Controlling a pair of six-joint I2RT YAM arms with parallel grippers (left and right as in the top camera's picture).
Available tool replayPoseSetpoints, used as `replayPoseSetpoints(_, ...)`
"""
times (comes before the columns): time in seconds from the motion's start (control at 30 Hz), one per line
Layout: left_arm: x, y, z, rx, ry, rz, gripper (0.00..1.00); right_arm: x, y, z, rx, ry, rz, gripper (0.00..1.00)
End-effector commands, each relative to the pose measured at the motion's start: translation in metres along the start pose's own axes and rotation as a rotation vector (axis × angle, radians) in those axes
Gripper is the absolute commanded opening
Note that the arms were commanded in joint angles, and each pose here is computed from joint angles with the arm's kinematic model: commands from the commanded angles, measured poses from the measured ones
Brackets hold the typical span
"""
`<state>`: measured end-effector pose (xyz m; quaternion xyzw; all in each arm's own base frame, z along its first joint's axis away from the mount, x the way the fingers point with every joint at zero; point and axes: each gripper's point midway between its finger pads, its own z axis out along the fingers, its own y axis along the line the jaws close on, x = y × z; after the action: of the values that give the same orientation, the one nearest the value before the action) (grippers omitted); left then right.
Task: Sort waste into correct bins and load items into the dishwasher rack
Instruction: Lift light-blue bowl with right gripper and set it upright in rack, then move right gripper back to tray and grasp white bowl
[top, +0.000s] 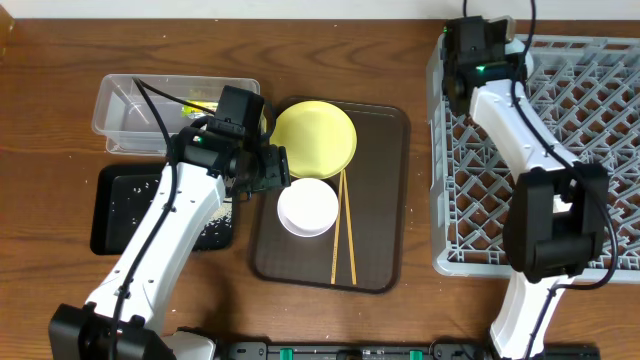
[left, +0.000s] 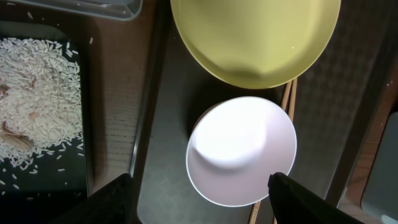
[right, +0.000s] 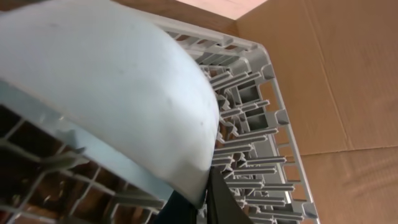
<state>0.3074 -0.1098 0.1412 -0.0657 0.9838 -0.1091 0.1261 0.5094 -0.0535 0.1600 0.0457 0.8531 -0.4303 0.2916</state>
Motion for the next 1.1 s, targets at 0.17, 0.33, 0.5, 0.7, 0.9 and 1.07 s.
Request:
replayPoseSetpoints(0.17, -0.003, 0.002, -0.002, -0.015, -0.009, -0.007, 0.71, 0.007, 0.024, -0.015, -0.142, 0.021, 0.035, 0.08)
replayPoseSetpoints(0.33, -0.003, 0.002, -0.002, -0.015, -0.009, -0.007, 0.71, 0.011, 0.032, -0.031, -0.288, 0.048, 0.064, 0.24)
replayPoseSetpoints(0.5, -0.003, 0.002, -0.002, -0.015, -0.009, -0.007, 0.71, -0.001, 0.014, -0.052, -0.347, 0.013, 0.105, 0.53)
replayPoseSetpoints(0.7, -0.003, 0.002, -0.002, -0.015, -0.009, -0.007, 0.71, -0.023, 0.002, -0.093, -0.539, -0.065, 0.179, 0.65)
replayPoseSetpoints(0.9, -0.003, 0.002, -0.002, -0.015, -0.009, -0.007, 0.72, -0.026, 0.041, -0.165, -1.016, -0.086, 0.156, 0.68)
replayPoseSetpoints(1.07, -0.003, 0.003, -0.002, -0.017, -0.009, -0.007, 0.71, 0.000, 0.083, -0.221, -1.332, -0.014, 0.038, 0.69)
